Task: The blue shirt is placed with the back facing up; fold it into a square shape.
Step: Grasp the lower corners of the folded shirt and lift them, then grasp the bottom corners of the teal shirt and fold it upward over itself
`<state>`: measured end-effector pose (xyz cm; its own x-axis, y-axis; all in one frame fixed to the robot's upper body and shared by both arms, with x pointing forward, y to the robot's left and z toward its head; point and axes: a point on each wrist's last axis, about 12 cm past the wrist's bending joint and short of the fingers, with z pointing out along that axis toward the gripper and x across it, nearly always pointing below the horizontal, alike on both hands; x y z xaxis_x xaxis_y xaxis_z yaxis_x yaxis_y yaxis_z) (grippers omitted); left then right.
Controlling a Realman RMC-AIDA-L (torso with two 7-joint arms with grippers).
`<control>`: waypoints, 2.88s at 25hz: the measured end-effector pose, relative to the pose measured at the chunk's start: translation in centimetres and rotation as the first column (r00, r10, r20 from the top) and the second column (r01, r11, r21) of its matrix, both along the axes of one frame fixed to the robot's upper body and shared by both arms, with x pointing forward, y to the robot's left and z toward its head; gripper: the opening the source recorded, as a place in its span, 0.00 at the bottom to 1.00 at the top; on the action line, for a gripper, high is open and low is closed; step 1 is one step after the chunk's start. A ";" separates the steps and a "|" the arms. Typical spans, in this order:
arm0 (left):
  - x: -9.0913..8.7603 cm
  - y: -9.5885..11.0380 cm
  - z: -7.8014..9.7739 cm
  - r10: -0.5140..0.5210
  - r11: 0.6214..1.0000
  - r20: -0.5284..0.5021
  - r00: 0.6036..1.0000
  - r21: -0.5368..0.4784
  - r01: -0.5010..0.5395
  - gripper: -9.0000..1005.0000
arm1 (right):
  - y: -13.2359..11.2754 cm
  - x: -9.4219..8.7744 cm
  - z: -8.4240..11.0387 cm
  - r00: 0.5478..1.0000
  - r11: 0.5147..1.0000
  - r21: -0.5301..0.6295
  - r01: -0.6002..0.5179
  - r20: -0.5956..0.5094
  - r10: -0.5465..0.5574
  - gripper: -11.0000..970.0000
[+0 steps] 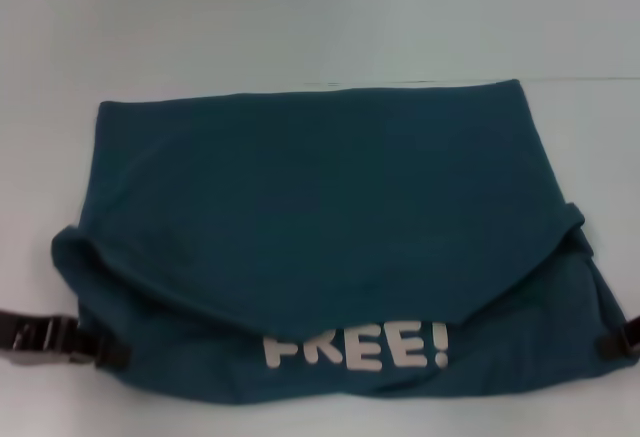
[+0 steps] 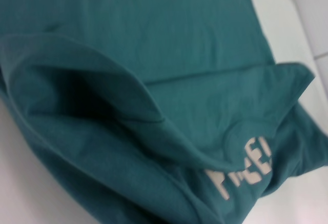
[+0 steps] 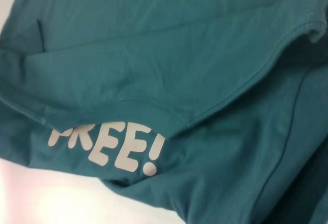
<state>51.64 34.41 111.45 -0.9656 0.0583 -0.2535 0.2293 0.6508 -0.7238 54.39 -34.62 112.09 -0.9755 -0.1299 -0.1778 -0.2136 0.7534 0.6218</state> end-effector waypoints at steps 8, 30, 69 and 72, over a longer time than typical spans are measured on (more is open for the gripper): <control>-1.4 0.6 -0.6 -0.062 0.995 -0.107 0.992 0.076 0.071 0.01 | -0.7 -2.6 -0.7 0.997 0.996 0.071 -0.046 -0.066 0.051 0.05; -1.6 2.7 -0.7 0.007 0.991 -0.098 0.995 0.134 0.006 0.01 | -2.4 -3.7 -1.5 0.998 0.999 0.033 -0.006 -0.068 0.008 0.05; 15.3 -4.6 3.5 0.298 0.849 0.400 0.867 0.304 -0.432 0.01 | 3.7 12.4 0.1 0.710 0.860 0.037 0.510 0.547 -0.444 0.06; 15.5 -5.2 2.9 0.303 0.838 0.421 0.855 0.309 -0.449 0.01 | 4.6 13.0 -0.1 0.694 0.852 0.011 0.524 0.575 -0.434 0.06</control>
